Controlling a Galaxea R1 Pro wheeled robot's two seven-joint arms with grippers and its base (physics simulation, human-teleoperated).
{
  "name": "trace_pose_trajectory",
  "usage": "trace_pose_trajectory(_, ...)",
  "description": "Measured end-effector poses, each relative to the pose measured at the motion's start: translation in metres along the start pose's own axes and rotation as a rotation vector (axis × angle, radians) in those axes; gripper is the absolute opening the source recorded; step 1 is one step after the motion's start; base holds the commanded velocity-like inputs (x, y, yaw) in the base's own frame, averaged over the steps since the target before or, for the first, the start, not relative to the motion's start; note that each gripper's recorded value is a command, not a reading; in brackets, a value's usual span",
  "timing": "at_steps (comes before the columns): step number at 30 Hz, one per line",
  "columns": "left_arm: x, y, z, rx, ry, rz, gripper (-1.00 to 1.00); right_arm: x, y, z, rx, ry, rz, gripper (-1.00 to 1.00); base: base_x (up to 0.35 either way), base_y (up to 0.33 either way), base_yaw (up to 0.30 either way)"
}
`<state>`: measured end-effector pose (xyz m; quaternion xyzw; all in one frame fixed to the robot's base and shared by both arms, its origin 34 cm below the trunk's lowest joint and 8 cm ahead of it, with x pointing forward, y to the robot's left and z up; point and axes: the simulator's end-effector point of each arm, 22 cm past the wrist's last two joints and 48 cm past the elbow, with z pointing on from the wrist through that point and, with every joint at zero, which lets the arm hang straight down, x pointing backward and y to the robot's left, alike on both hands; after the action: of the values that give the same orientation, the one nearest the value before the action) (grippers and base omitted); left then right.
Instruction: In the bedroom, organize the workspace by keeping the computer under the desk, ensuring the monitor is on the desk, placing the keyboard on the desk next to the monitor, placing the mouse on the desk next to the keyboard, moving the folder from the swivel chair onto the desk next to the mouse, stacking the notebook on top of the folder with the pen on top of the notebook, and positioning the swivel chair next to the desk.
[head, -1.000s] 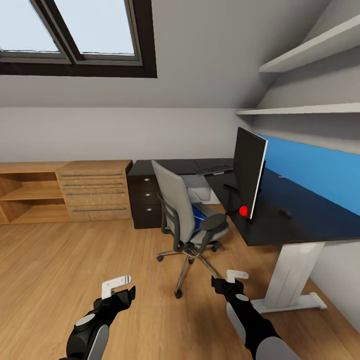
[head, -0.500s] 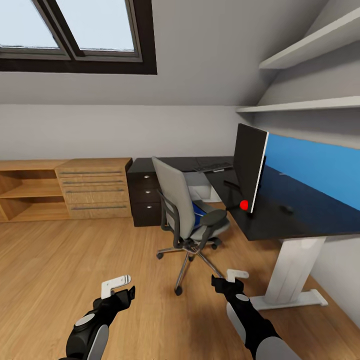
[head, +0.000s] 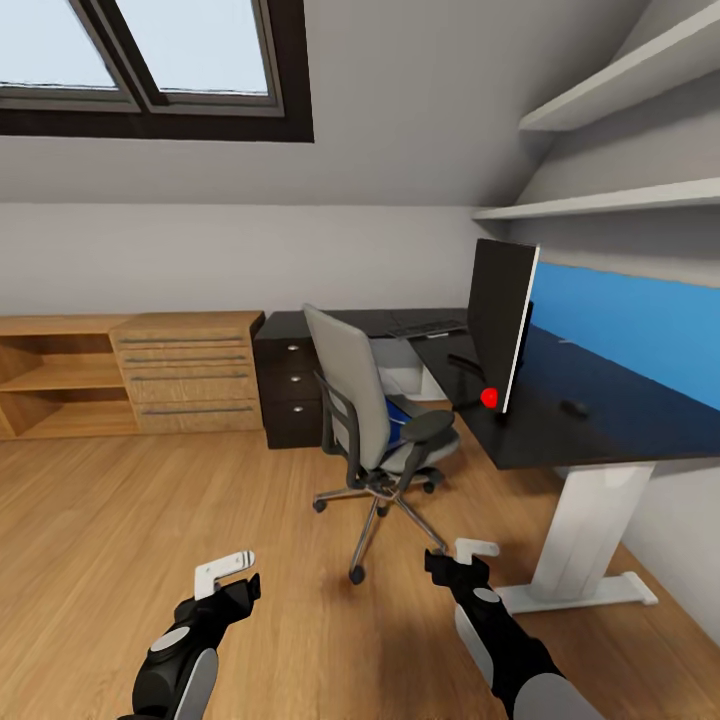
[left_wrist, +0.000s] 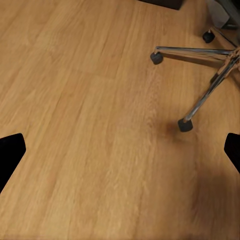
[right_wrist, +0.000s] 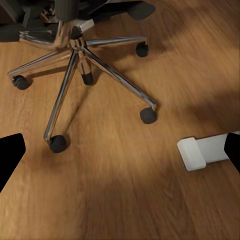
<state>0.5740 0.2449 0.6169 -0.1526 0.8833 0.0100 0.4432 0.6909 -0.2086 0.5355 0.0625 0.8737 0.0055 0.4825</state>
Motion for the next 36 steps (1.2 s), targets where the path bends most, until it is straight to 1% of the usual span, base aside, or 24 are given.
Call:
trace_pose_trajectory(30, 0.06, 0.008, 0.028, 0.004, 0.002, -0.005, 1.0, 0.062, -0.006, 0.023, 0.001, -0.001, 0.0, 1.0, 0.0, 0.0, 0.0)
trace_pose_trajectory(36, 0.073, 0.006, 0.032, 0.012, 0.004, -0.005, 1.0, 0.075, -0.008, 0.027, 0.0, -0.001, 0.0, 1.0, 0.0, 0.0, 0.0)
